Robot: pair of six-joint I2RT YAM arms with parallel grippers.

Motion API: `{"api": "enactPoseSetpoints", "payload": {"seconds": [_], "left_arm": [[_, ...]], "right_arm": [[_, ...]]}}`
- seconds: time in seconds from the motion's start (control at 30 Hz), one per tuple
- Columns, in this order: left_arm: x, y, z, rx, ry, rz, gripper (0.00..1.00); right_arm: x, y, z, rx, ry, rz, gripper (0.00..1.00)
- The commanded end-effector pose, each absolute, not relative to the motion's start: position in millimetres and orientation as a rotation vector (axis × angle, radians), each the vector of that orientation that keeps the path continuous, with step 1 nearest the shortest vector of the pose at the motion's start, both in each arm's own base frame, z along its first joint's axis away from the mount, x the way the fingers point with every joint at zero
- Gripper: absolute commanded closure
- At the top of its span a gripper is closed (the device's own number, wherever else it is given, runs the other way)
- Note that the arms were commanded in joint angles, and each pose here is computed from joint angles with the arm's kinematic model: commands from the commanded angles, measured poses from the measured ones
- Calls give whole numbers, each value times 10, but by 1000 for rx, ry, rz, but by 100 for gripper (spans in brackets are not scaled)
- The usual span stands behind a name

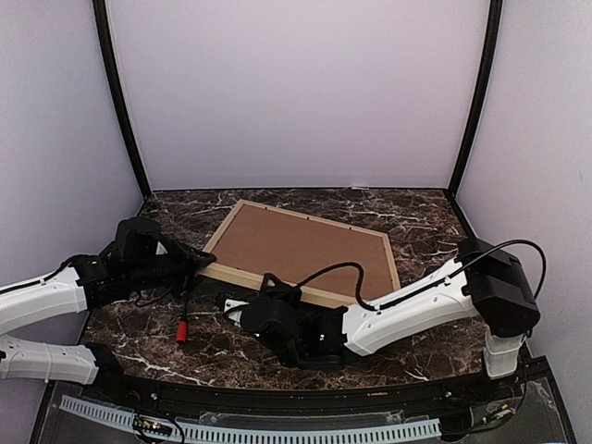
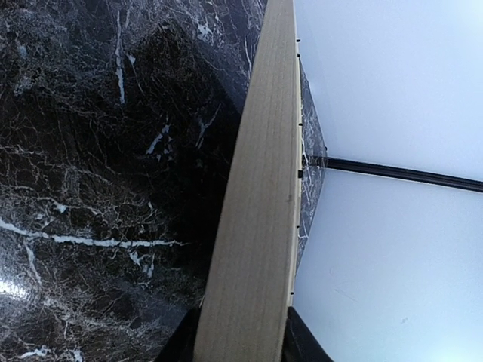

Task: Take the photo out of the frame
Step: Pass from the left arm to the right

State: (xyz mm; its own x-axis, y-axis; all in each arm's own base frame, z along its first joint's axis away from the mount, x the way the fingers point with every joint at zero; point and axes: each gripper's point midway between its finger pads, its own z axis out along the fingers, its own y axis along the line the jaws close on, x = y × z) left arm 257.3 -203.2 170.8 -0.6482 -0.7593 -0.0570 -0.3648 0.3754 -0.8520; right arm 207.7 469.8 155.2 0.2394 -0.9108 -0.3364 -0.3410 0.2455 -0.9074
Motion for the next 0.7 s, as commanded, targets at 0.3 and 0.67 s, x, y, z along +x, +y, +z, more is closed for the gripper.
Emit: {"api": "enactPoseSetpoints", "payload": {"seconds": [0.3, 0.67], "left_arm": [[2543, -1852, 2307, -905, 1994, -1284, 86], [2377, -1620, 2409, -713, 1944, -1189, 18]], "right_arm": [[2161, 4870, 1886, -1256, 1348, -563, 100], [2140, 4732, 2741, -1243, 1411, -461, 100]]}}
